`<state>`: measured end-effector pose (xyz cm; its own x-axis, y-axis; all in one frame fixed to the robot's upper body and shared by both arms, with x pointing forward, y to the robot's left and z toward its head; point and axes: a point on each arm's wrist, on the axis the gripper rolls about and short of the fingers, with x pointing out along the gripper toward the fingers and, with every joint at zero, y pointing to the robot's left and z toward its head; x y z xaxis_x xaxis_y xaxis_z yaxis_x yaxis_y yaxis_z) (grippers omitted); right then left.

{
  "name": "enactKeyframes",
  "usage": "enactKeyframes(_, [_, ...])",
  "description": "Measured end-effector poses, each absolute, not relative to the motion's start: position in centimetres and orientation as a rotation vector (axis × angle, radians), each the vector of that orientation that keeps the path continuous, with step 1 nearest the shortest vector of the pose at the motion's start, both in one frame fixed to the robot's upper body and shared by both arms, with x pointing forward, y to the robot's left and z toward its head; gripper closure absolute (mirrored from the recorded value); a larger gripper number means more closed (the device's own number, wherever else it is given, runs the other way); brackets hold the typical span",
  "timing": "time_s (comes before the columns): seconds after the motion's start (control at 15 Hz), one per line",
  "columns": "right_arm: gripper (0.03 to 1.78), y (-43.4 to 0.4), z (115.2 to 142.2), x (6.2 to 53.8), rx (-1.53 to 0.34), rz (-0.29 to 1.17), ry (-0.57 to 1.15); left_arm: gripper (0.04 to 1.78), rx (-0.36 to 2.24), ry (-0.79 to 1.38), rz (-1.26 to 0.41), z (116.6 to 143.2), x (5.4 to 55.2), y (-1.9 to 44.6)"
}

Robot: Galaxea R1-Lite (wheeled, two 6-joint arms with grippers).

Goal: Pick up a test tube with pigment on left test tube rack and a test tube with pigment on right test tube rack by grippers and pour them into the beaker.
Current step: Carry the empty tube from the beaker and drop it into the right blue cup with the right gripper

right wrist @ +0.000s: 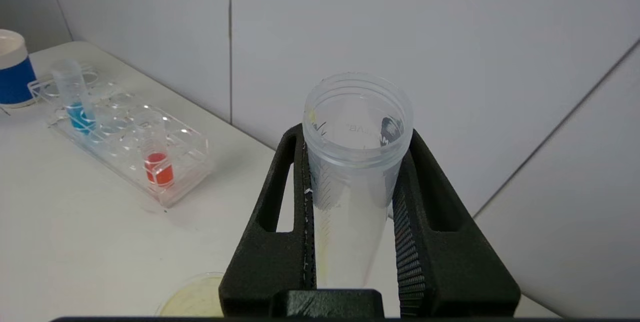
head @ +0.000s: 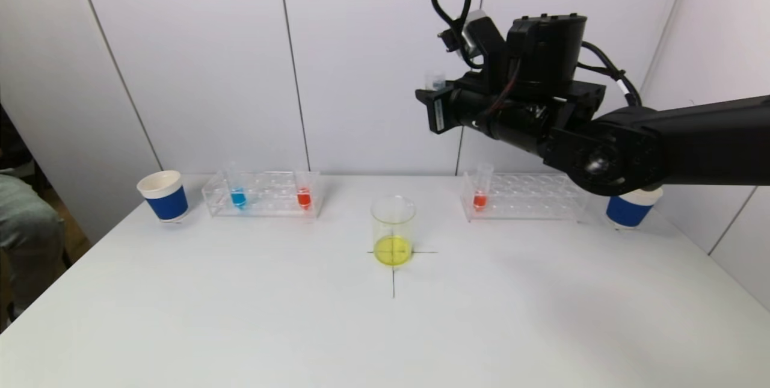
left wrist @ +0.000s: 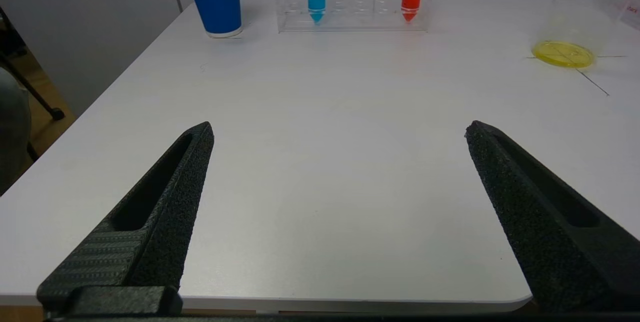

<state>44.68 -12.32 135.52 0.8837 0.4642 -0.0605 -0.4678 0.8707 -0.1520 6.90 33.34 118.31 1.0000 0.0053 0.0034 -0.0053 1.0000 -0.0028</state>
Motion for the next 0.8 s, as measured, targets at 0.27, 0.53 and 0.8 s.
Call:
enactKeyframes(0.27, [1.31,-17.2,137.1,45.3,-0.139,0.378,0.029,0.06,-0.003,-0.003,0.006,118.3,6.9,33.3])
enactKeyframes(0.53, [1.31,-23.1,138.1,46.3,-0.128,0.256,0.021,0.06,-0.003,-0.003,0.006,118.3,6.9,33.3])
enactKeyframes(0.8, [1.31,-27.9,138.5,47.1,-0.111,0.185,0.019,0.06,-0.003,-0.003,0.006,118.3,6.9,33.3])
